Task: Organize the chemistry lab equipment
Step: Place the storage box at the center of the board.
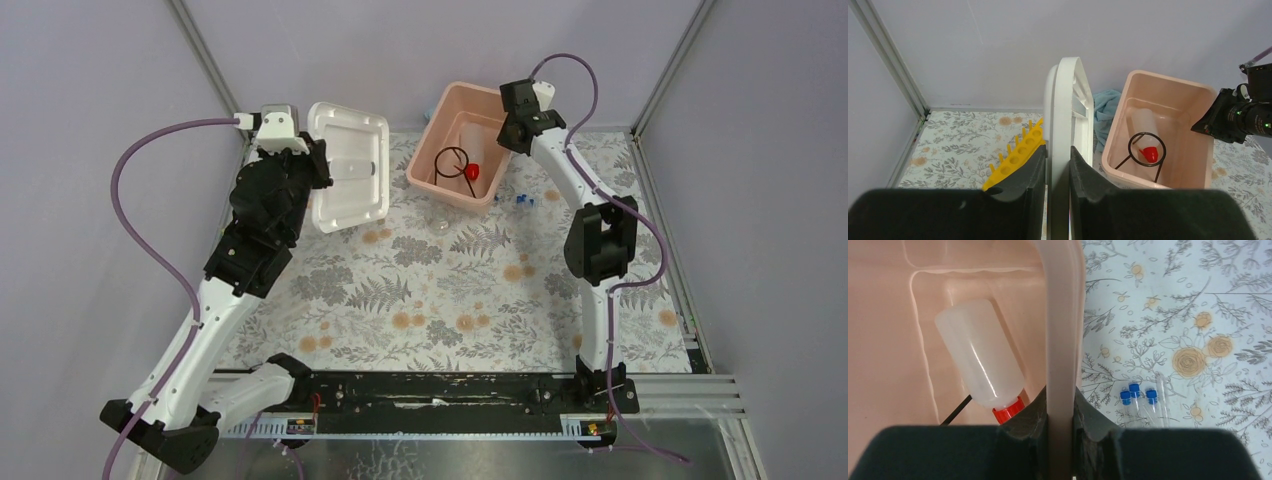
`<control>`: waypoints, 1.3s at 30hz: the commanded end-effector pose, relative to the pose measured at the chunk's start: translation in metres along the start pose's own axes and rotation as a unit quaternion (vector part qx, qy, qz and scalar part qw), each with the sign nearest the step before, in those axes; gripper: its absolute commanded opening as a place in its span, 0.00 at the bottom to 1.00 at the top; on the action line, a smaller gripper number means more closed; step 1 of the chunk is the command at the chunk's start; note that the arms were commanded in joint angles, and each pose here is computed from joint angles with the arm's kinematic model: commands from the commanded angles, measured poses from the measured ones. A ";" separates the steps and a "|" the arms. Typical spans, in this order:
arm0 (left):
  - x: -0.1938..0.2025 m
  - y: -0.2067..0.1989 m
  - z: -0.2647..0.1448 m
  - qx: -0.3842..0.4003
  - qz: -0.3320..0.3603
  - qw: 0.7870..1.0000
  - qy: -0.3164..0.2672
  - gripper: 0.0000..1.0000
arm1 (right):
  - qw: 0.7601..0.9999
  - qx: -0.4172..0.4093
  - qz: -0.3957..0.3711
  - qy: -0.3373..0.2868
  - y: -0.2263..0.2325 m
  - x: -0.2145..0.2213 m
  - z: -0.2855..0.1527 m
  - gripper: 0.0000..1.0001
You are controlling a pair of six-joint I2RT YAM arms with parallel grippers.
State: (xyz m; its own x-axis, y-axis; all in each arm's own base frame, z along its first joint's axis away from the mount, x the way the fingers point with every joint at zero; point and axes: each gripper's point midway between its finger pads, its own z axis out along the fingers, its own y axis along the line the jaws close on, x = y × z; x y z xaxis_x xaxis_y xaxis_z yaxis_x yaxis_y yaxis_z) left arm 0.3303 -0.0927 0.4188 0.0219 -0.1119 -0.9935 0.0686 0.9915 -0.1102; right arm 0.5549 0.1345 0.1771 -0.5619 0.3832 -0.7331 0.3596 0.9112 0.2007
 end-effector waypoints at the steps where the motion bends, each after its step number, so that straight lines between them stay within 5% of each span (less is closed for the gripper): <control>1: -0.034 0.005 -0.004 -0.010 -0.021 0.998 -0.059 0.00 | 0.994 -0.101 -0.005 -0.032 0.047 -0.032 -0.021 0.00; 17: -0.035 0.008 -0.008 -0.019 -0.034 0.998 -0.054 0.00 | 0.986 -0.143 -0.067 0.047 0.055 0.013 -0.023 0.00; 39: -0.051 0.023 -0.037 -0.037 -0.058 0.996 -0.058 0.00 | 0.972 -0.189 -0.106 0.094 0.065 0.099 -0.112 0.00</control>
State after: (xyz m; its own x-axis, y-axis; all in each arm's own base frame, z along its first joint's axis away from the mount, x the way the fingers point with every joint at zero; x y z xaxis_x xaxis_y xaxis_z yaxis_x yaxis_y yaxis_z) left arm 0.3070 -0.0728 0.4363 0.0559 -0.1718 -0.9835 0.0178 0.9851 -0.1711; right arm 0.4489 0.2277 0.1358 -0.8030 0.1046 -0.5867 -0.0116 0.9815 0.1909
